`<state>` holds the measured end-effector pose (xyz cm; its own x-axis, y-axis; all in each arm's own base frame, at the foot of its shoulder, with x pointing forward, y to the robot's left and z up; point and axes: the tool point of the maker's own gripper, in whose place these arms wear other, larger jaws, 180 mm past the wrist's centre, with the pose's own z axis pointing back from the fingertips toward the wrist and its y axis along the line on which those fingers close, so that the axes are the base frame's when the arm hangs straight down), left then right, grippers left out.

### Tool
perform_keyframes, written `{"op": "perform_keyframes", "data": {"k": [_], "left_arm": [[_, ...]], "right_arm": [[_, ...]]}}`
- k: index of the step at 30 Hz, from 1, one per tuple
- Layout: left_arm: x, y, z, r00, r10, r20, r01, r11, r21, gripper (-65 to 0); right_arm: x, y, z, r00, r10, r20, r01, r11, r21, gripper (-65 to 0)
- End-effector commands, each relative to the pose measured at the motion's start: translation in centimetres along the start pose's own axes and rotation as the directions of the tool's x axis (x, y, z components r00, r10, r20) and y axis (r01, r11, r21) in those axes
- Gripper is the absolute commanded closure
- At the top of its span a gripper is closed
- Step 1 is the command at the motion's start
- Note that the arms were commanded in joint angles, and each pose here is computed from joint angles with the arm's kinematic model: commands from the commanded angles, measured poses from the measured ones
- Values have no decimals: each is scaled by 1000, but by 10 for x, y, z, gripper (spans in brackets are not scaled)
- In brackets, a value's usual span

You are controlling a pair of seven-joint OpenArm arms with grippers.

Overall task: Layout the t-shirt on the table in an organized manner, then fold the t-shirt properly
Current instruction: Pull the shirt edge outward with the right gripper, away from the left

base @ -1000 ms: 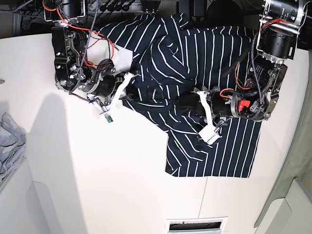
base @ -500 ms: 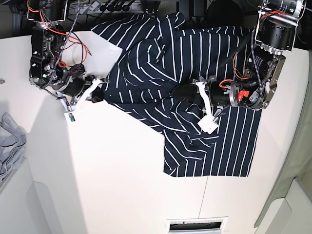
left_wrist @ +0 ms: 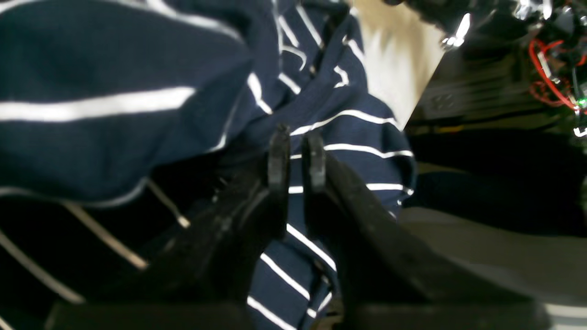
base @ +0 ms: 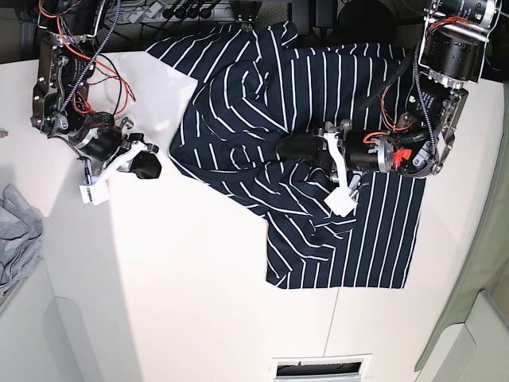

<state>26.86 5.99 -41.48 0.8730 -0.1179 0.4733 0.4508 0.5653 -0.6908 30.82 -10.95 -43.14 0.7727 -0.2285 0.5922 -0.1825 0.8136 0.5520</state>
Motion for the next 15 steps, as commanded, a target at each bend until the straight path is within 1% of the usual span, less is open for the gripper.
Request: {"op": "perform_keyframes", "data": {"k": [1, 3, 6, 8, 11, 13, 14, 15], "left_arm": [[19, 0, 12, 999, -30, 44, 30, 1000, -2, -60], [23, 5, 24, 998, -19, 63, 19, 1000, 7, -60], [38, 7, 44, 992, 12, 129, -11, 1000, -8, -60], [47, 10, 58, 984, 32, 178, -30, 999, -12, -60], [58, 20, 77, 969, 43, 242, -49, 999, 17, -60], [58, 30, 87, 965, 44, 259, -61, 996, 58, -60], [56, 36, 91, 964, 43, 262, -67, 994, 82, -60], [54, 41, 94, 963, 42, 267, -73, 992, 106, -60]], "right_arm": [[17, 17, -1, 999, 27, 47, -30, 998, 52, 0], [16, 36, -8, 998, 45, 40, -48, 995, 86, 0], [11, 65, -19, 996, 89, 18, -90, 985, 146, 0], [4, 83, -26, 991, 135, -9, -132, 975, 180, 0], [-14, 107, -36, 974, 218, -65, -198, 953, 231, 0], [-27, 121, -42, 955, 277, -104, -243, 935, 260, -147], [-34, 127, -44, 945, 305, -121, -264, 925, 274, -204], [-41, 133, -46, 933, 333, -136, -284, 914, 289, -237]]}}
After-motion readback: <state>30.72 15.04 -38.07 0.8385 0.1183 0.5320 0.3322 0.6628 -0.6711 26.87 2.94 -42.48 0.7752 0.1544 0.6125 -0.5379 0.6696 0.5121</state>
